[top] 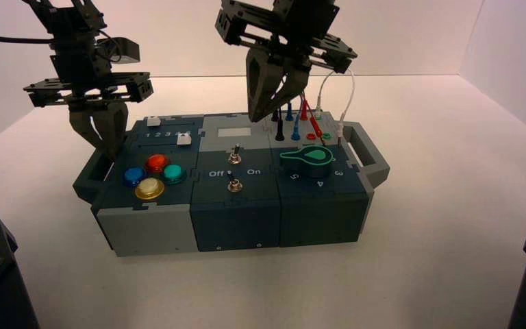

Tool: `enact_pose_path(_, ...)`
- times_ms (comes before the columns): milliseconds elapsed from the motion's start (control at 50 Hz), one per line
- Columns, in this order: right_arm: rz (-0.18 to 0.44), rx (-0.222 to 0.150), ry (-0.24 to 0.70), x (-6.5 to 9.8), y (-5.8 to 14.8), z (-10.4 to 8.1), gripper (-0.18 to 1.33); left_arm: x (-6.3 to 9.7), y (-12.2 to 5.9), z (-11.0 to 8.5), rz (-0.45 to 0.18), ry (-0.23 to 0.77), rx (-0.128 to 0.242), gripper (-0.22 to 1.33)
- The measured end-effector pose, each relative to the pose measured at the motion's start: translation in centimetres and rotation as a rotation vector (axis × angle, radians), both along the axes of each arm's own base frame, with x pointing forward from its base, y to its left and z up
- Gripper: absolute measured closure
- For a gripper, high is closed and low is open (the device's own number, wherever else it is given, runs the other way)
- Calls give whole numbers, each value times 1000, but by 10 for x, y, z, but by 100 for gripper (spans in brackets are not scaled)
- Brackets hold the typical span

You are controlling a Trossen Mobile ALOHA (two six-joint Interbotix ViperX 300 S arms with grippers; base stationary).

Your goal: Flip the top switch off with the right gripper.

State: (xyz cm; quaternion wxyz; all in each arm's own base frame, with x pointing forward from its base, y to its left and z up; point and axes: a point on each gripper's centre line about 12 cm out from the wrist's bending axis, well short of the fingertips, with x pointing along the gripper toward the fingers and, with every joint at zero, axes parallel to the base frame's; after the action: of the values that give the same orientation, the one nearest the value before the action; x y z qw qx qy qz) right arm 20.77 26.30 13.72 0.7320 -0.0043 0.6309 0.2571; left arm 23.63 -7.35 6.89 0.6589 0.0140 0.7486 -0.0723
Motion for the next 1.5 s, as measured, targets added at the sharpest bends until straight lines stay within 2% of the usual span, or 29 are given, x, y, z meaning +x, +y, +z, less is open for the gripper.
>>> enact_pose_path(380,-8,-68,66,2,2,-32,128,1,-2,-1,-4,8,0,128)
enact_pose_path(680,-56,-75,70,9,8,-30,128,1,-2,-1,-8,6,1,128)
enact_pose_path(740,-72,-98,69,11,6,-29,128,1,-2,-1,-8,6,1,128)
enact_pose_path(780,-79,-127,69,13,5,-29,128,0,-2,-1,-8,8,1,128)
enact_pose_path(800,-80,-127,67,13,5,-29,128,1,-2,-1,-8,6,1,128)
enact_pose_path(840,-82,-163,71,14,3,-30,128,1,-2,-1,-9,6,2,128)
enact_pose_path(860,-82,-164,72,14,3,-30,128,1,-2,-1,-8,6,1,128)
enact_pose_path(920,-78,-204,70,16,2,-31,128,1,-2,-1,-9,6,2,128)
enact_pose_path(980,-80,-223,70,17,3,-32,128,1,-2,-1,-8,6,1,128)
enact_pose_path(1160,-63,-234,68,18,15,-31,128,1,-3,-1,-8,6,1,128)
enact_pose_path(1500,-18,-277,94,10,43,-39,128,0,-3,-1,-14,7,2,128)
